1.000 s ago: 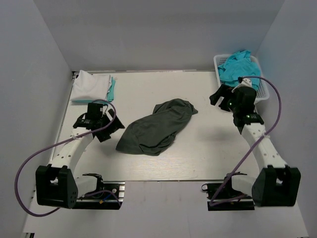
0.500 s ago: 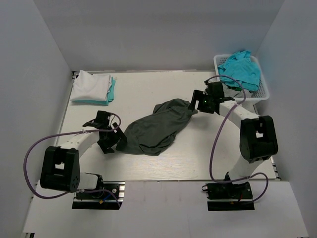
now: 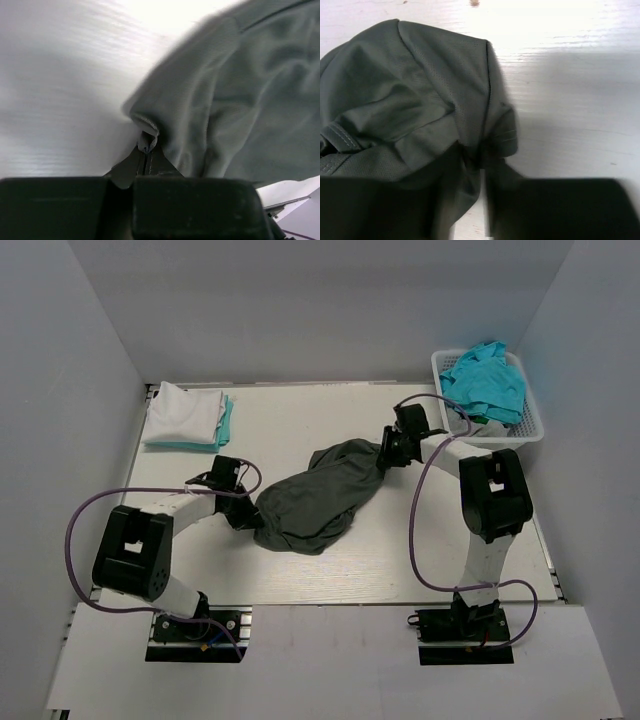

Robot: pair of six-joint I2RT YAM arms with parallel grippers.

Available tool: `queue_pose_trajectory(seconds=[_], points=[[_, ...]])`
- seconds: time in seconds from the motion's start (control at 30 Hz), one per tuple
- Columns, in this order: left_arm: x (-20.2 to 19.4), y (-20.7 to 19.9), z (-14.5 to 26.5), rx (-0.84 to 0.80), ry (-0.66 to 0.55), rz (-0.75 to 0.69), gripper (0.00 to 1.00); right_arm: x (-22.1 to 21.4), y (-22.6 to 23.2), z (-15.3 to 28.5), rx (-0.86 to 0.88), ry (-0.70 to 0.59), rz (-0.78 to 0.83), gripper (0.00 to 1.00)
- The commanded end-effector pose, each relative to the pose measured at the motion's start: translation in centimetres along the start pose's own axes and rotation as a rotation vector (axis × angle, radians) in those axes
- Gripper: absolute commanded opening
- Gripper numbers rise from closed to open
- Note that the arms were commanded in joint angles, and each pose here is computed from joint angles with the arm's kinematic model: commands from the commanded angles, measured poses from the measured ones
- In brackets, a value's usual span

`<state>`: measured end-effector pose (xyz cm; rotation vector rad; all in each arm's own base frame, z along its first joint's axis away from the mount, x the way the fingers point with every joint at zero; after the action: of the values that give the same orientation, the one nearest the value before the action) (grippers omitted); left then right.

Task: Fold and stack the t-shirts
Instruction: Flatten out the tshirt

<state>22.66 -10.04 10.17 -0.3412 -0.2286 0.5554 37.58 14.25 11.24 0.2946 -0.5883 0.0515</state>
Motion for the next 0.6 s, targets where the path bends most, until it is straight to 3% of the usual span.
queue_pose_trajectory(seconds=[0.0, 0.03, 0.13, 0.3, 0.33, 0.4, 0.57], points=[[-1.0, 1.6, -2.3, 0.11, -0.01, -0.025, 0.0, 0.6, 0.8, 0.1, 0.012, -0.039, -0.014, 0.22], [-0.7, 1.5, -2.1, 0.129, -0.022, -0.025, 0.0, 0.5, 0.9, 0.2, 0.014, -0.04, -0.016, 0.0], [1.0, -0.3, -0.3, 0.137, -0.139, -0.042, 0.0, 1.7, 1.7, 2.2, 0.029, -0.1, -0.004, 0.0], [4.7, -4.6, 6.8, -0.006, -0.459, -0.038, 0.0, 4.1, 2.7, 6.4, 0.046, -0.238, 0.01, 0.0], [5.4, -5.1, 9.2, -0.01, -0.554, -0.023, 0.0, 5.4, 2.8, 9.4, -0.003, -0.334, 0.007, 0.0], [5.9, -5.9, 10.9, -0.038, -0.606, -0.015, 0.0, 5.9, 2.8, 10.9, -0.027, -0.385, 0.001, 0.0], [6.7, -7.1, 20.0, -0.165, -0.896, 0.002, 0.0, 7.8, 3.3, 19.2, -0.06, -0.599, -0.025, 0.0]])
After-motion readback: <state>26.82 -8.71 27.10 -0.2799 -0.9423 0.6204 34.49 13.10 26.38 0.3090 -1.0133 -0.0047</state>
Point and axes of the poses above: each gripper's point midway between its finger pads, its own z axis back along the fingers, its own y axis along the line the jaws close on, x = y × z, the point moved 10 cm from there along z, back along the fingers, and after that the axes turned 4 degrees about z, right-handed, at the moved point
